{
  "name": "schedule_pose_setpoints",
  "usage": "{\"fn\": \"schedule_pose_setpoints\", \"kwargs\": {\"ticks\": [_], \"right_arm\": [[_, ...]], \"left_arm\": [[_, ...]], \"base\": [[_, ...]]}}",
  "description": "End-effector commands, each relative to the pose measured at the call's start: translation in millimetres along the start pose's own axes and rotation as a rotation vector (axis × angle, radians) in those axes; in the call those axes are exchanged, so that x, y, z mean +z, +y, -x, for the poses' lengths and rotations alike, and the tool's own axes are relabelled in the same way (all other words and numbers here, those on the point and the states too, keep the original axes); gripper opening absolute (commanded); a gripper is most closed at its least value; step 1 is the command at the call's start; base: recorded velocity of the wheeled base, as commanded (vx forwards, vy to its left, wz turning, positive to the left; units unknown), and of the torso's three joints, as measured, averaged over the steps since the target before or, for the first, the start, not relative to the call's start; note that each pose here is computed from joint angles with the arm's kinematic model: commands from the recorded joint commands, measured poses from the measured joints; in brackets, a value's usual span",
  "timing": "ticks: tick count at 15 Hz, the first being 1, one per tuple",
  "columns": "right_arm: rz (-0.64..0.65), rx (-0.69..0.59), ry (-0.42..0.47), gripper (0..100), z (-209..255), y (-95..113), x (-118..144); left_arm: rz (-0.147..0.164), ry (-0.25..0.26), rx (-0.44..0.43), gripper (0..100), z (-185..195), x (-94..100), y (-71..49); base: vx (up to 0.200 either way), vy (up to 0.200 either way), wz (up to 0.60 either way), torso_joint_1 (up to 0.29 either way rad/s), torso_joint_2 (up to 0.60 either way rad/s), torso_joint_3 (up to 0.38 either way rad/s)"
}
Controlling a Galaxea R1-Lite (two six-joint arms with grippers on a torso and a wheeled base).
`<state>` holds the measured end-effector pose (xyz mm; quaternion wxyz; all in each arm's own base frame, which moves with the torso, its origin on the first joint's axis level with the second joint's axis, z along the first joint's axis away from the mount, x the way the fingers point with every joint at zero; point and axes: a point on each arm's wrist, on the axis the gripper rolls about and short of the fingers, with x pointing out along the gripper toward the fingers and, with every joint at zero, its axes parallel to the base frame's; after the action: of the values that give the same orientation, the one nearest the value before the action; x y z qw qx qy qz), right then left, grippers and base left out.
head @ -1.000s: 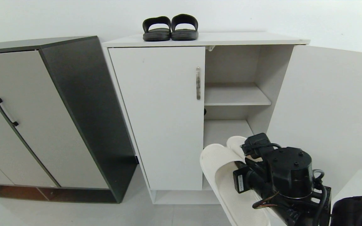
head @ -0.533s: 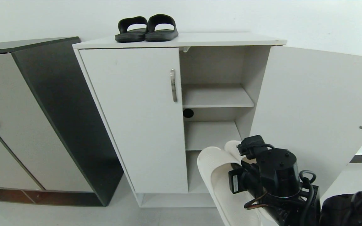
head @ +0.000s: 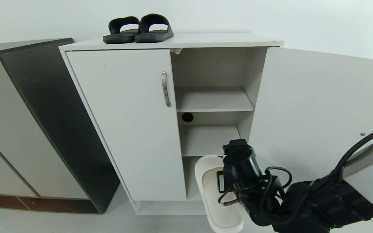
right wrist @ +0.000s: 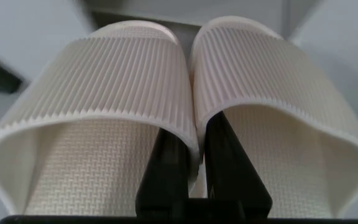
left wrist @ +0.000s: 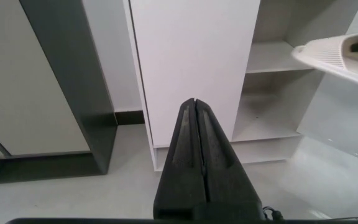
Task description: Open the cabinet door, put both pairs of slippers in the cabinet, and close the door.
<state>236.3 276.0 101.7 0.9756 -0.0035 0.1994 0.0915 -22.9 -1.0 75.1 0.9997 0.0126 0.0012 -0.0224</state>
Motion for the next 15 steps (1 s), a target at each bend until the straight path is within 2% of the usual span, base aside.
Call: {"fn": "schedule_pose_setpoints", "kwargs": {"ticks": [1, 13, 15], "right_arm": [[0.024, 0.014, 0.018, 0, -3.7, 11.8, -11.7], [0.044, -0.025, 0.013, 0, -9.9, 18.4, -25.2], [0.053, -0.045, 0.015, 0, -15.5, 20.1, -32.0]], "left_arm": [[-0.001, 0.003, 0.0, 0, -0.2, 0.0, 0.0], [-0.001, 0.002, 0.0, 0, -0.2, 0.1, 0.0], [-0.001, 0.002, 0.0, 0, -0.2, 0.1, 0.0]], "base": [[0.0, 0.0, 0.0, 0.0, 0.0, 0.0], [0.0, 0.0, 0.0, 0.0, 0.0, 0.0], [0.0, 0.0, 0.0, 0.002, 0.0, -0.136]]}}
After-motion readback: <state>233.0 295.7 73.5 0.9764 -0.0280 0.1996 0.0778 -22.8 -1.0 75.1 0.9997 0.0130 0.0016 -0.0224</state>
